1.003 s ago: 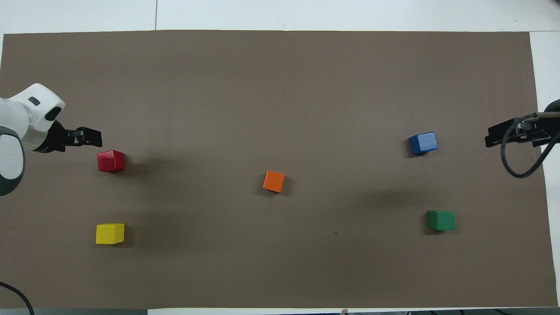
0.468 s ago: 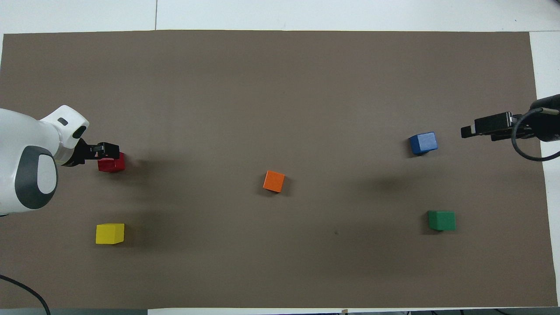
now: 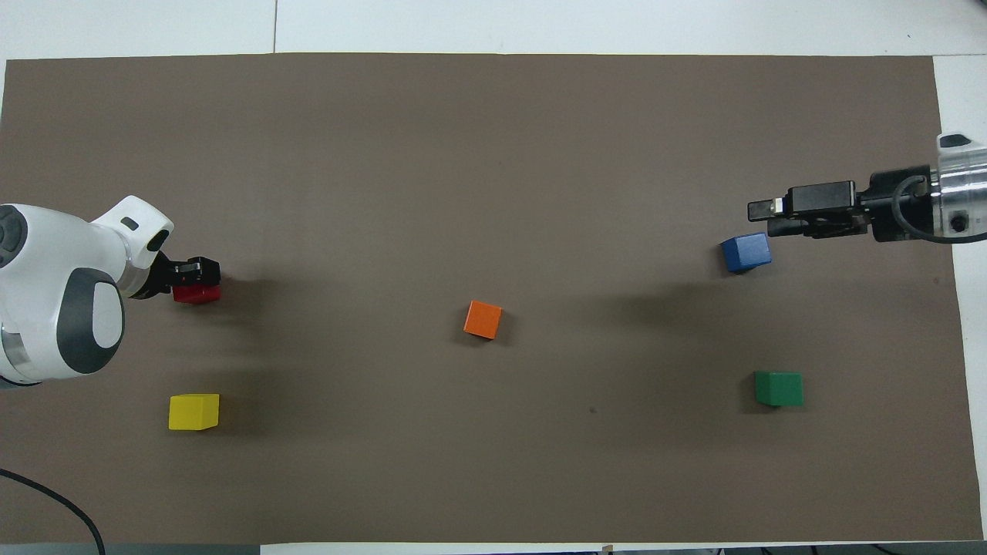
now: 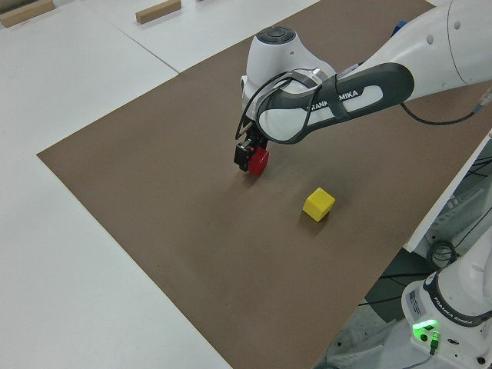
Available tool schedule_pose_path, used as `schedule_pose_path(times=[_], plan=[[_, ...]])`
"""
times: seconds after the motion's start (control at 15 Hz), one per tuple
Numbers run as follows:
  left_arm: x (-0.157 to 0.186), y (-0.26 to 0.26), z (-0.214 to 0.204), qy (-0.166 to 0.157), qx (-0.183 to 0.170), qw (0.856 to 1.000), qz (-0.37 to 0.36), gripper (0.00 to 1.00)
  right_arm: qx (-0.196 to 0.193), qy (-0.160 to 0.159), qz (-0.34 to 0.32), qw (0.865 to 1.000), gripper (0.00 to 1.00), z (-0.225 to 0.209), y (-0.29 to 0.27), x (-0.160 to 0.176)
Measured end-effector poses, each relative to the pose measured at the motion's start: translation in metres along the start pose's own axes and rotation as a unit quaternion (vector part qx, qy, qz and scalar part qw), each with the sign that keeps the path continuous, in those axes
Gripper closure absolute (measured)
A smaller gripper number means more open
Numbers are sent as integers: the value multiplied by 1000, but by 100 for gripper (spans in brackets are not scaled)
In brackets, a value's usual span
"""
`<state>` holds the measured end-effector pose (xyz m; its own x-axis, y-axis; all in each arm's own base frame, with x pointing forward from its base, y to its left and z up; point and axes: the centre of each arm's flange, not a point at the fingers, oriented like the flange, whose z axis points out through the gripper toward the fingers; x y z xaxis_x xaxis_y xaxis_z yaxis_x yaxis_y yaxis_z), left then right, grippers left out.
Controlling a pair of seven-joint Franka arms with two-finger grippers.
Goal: Transfer red block to right arm and stack on blue block
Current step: 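Lift the red cube with the left gripper while the right gripper approaches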
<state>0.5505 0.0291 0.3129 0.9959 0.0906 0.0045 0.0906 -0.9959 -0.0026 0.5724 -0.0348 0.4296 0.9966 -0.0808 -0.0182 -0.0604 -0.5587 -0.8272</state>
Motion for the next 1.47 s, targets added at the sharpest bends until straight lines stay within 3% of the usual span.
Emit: schedule_pose_path(times=[0.07, 0.2, 0.4, 0.67, 0.8, 1.0, 1.2, 1.34, 1.47], plan=[[-1, 0, 1, -2, 0, 1000, -1, 24, 29, 4, 6, 1000, 0, 9, 15, -7], [0, 0, 0, 0, 0, 1000, -14, 46, 88, 8, 10, 996, 0, 23, 40, -22], [14, 4, -31, -19, 1, 997, -77, 46, 171, 0, -16, 985, 0, 43, 75, -34], [29, 39, -124, -53, 7, 989, -137, 46, 266, 30, -49, 962, 0, 81, 91, -26], [25, 73, -169, -67, -11, 978, -196, 46, 308, 40, -52, 949, 0, 98, 89, -22], [12, 123, -231, -81, -53, 946, -309, 46, 359, 48, -63, 930, 0, 114, 84, -18], [-3, 158, -266, -117, -120, 900, -402, 46, 383, 52, -67, 920, 0, 128, 66, -13], [-6, 170, -280, -151, -167, 863, -453, 46, 387, 45, -65, 919, 0, 135, 59, -13], [-7, 181, -291, -191, -205, 806, -522, 46, 400, 18, -37, 916, 0, 139, 53, -16]])
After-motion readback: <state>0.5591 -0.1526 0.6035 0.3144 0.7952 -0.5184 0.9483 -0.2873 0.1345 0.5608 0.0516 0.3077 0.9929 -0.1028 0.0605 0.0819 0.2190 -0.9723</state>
